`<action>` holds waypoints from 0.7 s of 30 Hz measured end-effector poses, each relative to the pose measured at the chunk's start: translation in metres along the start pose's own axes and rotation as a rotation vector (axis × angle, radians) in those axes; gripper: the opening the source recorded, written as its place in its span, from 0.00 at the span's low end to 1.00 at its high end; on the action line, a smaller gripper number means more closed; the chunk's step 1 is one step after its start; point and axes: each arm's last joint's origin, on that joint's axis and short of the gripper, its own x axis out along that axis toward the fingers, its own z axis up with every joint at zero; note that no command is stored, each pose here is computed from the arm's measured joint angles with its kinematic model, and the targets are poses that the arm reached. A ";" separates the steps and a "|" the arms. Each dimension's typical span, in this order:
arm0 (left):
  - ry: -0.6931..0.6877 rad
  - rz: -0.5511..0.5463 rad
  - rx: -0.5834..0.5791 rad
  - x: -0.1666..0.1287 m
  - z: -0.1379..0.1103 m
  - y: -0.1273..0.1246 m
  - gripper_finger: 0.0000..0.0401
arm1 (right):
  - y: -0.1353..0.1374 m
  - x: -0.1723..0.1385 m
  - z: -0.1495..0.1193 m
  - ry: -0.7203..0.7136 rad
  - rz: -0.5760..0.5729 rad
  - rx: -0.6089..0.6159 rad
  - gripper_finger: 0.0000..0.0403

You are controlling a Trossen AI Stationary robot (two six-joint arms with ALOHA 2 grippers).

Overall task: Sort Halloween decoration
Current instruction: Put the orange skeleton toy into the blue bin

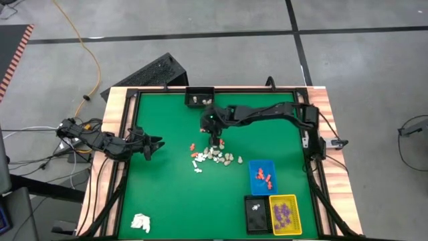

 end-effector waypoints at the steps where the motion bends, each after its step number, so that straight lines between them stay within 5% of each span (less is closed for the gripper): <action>1: 0.000 0.000 0.000 0.000 0.000 0.000 0.47 | 0.001 -0.008 0.003 -0.004 0.001 0.003 0.04; 13: 0.002 -0.002 -0.009 0.000 0.000 0.000 0.47 | 0.041 -0.121 0.014 0.106 0.083 0.109 0.04; 21: 0.002 -0.002 -0.018 0.000 0.000 0.000 0.47 | 0.086 -0.175 -0.005 0.335 0.151 0.250 0.04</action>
